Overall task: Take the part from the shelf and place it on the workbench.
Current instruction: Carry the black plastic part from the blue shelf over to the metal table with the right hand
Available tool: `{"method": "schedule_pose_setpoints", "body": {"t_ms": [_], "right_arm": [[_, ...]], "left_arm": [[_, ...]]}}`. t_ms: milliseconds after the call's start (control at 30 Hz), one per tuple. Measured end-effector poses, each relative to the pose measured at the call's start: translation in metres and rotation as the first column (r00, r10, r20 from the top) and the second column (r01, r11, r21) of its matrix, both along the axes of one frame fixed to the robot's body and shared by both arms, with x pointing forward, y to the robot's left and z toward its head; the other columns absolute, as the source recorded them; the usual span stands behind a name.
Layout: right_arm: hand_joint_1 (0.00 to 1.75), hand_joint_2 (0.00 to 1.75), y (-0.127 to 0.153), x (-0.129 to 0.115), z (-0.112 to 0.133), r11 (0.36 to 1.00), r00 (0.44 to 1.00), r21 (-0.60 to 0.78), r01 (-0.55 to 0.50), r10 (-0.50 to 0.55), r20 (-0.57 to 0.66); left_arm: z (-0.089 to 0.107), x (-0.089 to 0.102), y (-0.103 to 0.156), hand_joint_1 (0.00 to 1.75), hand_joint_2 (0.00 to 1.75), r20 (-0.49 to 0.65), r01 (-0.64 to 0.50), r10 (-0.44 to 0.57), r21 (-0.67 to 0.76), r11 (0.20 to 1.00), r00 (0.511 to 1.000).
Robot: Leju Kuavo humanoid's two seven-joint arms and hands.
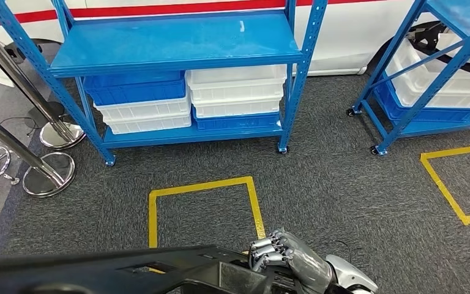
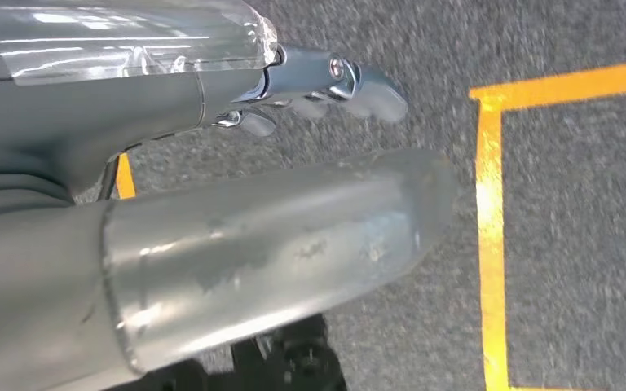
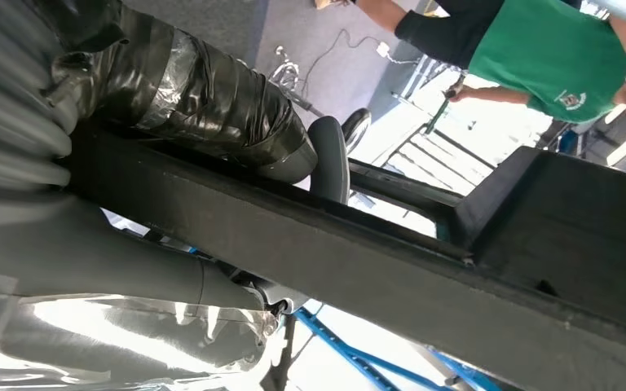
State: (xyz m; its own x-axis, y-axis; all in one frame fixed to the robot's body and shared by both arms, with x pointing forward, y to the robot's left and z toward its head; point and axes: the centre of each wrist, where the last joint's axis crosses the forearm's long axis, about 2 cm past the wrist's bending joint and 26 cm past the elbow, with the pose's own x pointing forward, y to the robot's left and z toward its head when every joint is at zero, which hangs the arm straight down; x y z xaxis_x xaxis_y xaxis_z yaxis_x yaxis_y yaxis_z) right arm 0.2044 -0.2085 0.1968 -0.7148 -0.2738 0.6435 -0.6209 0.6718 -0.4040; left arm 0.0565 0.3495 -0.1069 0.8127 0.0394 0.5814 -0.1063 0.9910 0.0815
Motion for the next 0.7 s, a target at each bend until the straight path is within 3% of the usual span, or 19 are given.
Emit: {"method": "schedule_pose_setpoints", "body": {"t_ms": [700], "right_arm": [[1.75, 1.75, 0.001, -0.002, -0.001, 1.0, 1.0, -0.014, -0.028, 0.028, 0.007]], "left_arm": [[0.002, 0.001, 0.014, 0.0, 0.0, -0.004, -0.028, 0.028, 0.03, 0.999, 1.0]]}}
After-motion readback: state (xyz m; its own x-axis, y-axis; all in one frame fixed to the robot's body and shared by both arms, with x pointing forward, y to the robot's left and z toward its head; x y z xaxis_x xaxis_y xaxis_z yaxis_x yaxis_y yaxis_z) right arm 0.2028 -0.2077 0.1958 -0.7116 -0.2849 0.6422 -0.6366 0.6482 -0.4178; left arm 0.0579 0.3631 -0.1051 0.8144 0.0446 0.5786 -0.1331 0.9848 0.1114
